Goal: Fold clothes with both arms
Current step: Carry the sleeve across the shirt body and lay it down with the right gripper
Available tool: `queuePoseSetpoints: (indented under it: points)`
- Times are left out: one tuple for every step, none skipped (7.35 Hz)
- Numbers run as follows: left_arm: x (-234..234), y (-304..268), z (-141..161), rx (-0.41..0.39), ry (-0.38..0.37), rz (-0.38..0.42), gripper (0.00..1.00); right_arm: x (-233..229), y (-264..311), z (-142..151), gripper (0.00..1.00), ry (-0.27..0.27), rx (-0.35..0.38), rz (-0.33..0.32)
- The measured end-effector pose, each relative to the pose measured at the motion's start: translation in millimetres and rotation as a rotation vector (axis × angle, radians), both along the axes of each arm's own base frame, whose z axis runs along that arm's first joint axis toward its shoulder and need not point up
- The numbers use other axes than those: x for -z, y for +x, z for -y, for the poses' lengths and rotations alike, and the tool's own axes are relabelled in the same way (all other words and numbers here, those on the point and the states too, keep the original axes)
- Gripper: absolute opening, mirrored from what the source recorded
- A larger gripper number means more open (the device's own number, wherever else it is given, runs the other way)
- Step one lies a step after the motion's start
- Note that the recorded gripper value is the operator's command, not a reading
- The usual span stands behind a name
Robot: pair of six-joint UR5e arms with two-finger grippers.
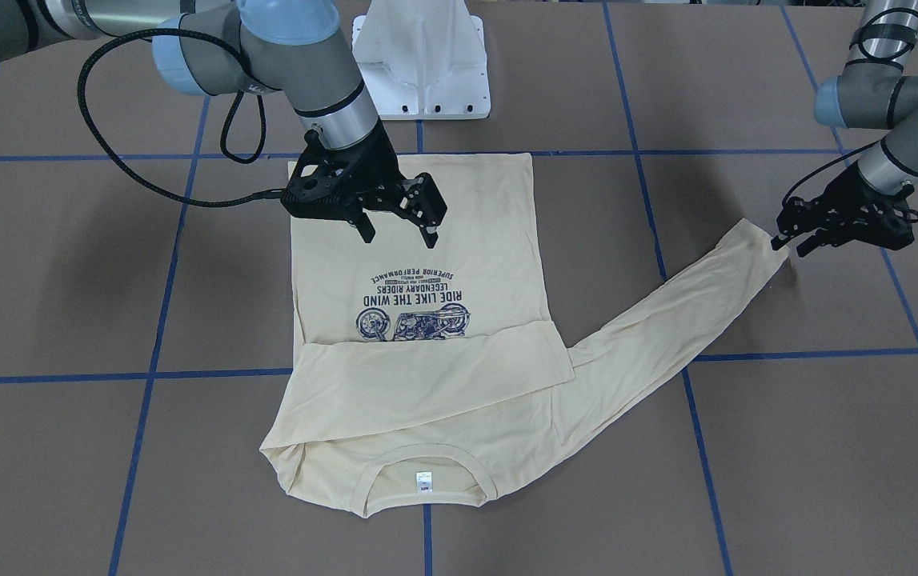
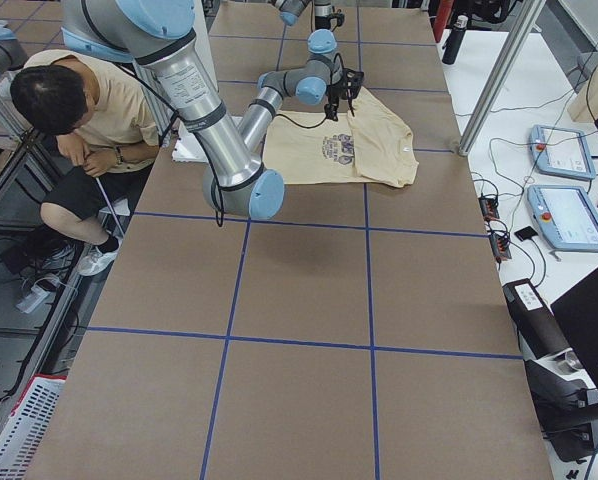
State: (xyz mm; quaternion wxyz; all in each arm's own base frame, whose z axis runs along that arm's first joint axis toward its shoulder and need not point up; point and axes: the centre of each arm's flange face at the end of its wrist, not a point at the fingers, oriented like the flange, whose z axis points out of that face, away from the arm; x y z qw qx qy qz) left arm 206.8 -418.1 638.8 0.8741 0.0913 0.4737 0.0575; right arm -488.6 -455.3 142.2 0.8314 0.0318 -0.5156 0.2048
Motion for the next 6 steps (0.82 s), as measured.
queuePoseSetpoints:
  points:
    - [-2.2,0.1,0.1,0.000,-0.002,0.002,0.52,-0.3,-0.4,-0.1,1.00,0.000,0.000,-0.001]
    - [-3.5,0.6,0.4,-0.001,-0.003,0.003,0.46,-0.4,-0.8,-0.4,1.00,0.000,0.001,-0.001]
    - [-4.9,1.3,1.0,-0.002,-0.005,0.004,0.33,-0.5,-1.4,-0.9,1.00,0.000,0.001,-0.001]
    - [-6.8,1.8,1.5,-0.002,-0.007,0.006,0.19,-0.5,-2.0,-1.5,1.00,0.000,0.002,-0.001]
    - [-8.0,2.2,1.9,-0.003,-0.009,0.008,0.02,-0.5,-2.6,-2.1,1.00,0.000,0.004,-0.001]
    - [-7.9,2.7,2.6,-0.003,-0.009,0.008,0.00,-0.5,-3.2,-2.8,1.00,0.000,0.005,-0.001]
